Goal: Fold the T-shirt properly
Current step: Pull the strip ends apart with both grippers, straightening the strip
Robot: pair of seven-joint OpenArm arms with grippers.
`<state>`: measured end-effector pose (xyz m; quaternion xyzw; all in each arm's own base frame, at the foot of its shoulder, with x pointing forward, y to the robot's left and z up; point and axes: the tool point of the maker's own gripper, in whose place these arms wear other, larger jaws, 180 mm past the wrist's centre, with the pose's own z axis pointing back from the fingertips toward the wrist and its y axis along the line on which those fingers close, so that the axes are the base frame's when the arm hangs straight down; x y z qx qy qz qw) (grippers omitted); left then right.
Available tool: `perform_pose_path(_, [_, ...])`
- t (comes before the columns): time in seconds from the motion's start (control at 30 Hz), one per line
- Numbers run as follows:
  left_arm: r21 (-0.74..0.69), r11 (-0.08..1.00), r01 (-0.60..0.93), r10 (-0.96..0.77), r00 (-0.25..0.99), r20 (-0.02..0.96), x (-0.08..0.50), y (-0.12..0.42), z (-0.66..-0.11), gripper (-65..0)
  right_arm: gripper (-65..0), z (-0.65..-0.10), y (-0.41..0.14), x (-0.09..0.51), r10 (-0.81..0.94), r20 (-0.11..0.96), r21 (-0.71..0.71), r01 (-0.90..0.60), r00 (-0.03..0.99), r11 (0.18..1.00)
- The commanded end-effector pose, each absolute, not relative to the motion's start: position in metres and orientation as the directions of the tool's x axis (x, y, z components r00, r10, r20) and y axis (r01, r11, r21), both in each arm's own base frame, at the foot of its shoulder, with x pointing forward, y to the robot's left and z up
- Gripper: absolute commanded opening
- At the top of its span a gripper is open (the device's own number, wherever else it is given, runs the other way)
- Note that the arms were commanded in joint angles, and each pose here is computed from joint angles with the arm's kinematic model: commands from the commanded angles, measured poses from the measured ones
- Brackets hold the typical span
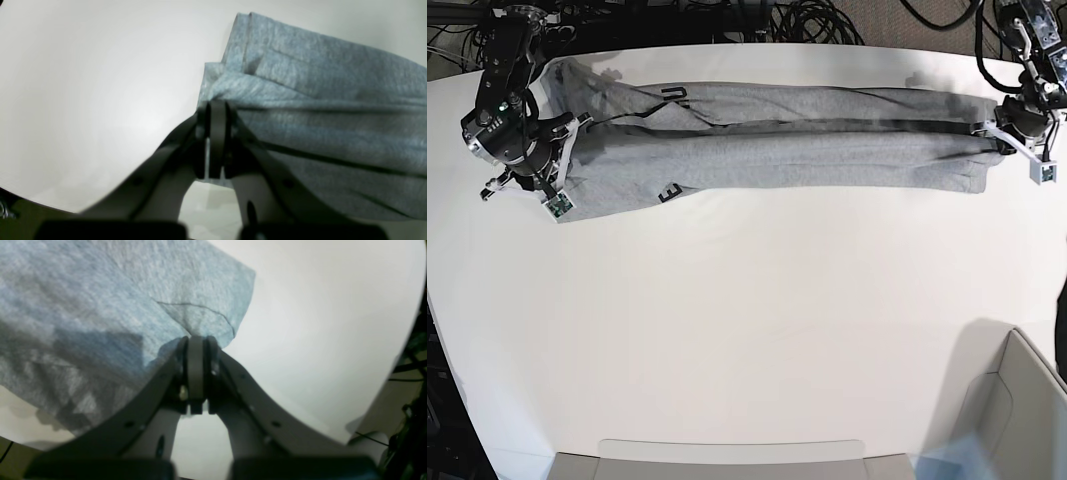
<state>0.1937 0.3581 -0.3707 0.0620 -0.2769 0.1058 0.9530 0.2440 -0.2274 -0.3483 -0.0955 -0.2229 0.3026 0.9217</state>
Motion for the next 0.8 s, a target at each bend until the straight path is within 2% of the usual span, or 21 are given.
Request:
perform_pose_path(0.0, [0.077, 0.969, -0.234, 0.152, 0.813, 0.561, 0.199, 0.364, -0.363, -65.0, -65.0, -0.345, -0.235, 0.248, 0.614, 0.343, -0.334, -0.519, 0.711, 0.787])
perform_pose_path(0.1, [0.073, 0.967, -0.243, 0.164, 0.817, 0.552, 0.197, 0.365, -0.366, -64.7, -65.0, -0.352, -0.236, 0.247, 0.606, 0.331, -0.314, -0.521, 0.723, 0.794])
perform_pose_path(0.17, [0.074, 0.967, -0.246, 0.163, 0.812, 0.561, 0.197, 0.366, -0.365, -55.2, -64.7, -0.355, -0.237, 0.246, 0.603, 0.326, -0.308, -0.522, 0.728, 0.796])
perform_pose_path(0.23, [0.072, 0.967, -0.245, 0.161, 0.806, 0.570, 0.199, 0.366, -0.362, -47.6, -57.0, -0.355, -0.234, 0.247, 0.604, 0.343, -0.306, -0.523, 0.719, 0.796])
perform_pose_path(0.27, [0.073, 0.966, -0.249, 0.165, 0.805, 0.571, 0.199, 0.367, -0.362, -46.5, -53.8, -0.354, -0.232, 0.248, 0.605, 0.357, -0.304, -0.524, 0.711, 0.796])
perform_pose_path(0.33, [0.072, 0.966, -0.249, 0.164, 0.804, 0.572, 0.200, 0.366, -0.362, -46.8, -47.9, -0.354, -0.230, 0.250, 0.606, 0.373, -0.302, -0.525, 0.703, 0.796])
perform_pose_path(0.4, [0.070, 0.968, -0.243, 0.161, 0.804, 0.573, 0.202, 0.365, -0.362, -46.8, -44.7, -0.353, -0.231, 0.250, 0.607, 0.371, -0.305, -0.525, 0.703, 0.794])
perform_pose_path(0.77, [0.102, 0.970, -0.222, 0.121, 0.798, 0.590, 0.207, 0.367, -0.347, -47.0, -44.4, -0.360, -0.239, 0.250, 0.601, 0.348, -0.295, -0.524, 0.719, 0.799])
